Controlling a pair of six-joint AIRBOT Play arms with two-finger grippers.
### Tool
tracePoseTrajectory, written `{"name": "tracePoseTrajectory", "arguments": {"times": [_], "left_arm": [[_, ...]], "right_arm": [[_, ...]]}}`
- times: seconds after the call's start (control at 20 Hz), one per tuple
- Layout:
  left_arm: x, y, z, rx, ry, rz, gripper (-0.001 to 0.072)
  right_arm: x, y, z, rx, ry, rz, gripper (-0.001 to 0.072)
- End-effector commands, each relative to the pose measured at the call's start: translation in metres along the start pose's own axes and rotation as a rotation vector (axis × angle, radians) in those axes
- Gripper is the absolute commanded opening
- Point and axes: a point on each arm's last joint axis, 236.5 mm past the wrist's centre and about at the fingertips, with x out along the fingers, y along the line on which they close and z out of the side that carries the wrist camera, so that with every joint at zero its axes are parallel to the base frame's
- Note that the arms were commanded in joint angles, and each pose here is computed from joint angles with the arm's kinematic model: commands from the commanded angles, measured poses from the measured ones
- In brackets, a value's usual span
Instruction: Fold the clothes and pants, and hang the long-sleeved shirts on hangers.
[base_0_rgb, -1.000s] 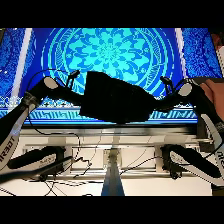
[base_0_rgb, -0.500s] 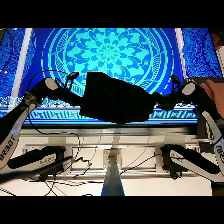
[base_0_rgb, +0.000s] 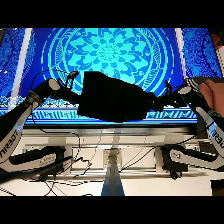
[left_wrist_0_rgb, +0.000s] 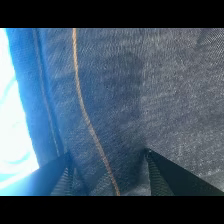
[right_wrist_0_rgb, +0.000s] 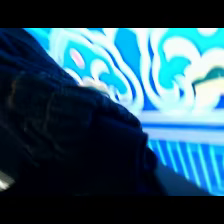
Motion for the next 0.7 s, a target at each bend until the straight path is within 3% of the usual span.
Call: {"name": "tracePoseTrajectory", "arguments": {"times": [0.0, 0.05, 0.25, 0.4, 0.65], "left_arm": [[0.009, 0.010, 0.006, -0.010, -0.021, 0.026, 0.0496], [0.008, 0.011, 0.010, -0.006, -0.034, 0.029, 0.0497], [-0.023, 0.002, 0.054, 0.130, -0.147, 0.047, 0.0497], [-0.081, -0.015, 0.107, 0.196, -0.319, 0.069, 0.0497], [-0.158, -0.045, 0.137, 0.271, -0.510, 0.093, 0.0496]], "right_arm": [[0.004, 0.042, 0.010, -0.066, -0.057, 0.162, 0.0215], [0.004, 0.050, 0.010, -0.114, -0.065, 0.174, 0.0045], [-0.040, 0.105, 0.036, -0.382, -0.169, 0.191, 0.0033], [-0.125, 0.140, 0.080, -0.601, -0.405, 0.074, 0.0032], [-0.325, 0.099, 0.126, -0.288, -0.882, -0.163, 0.0032]]}}
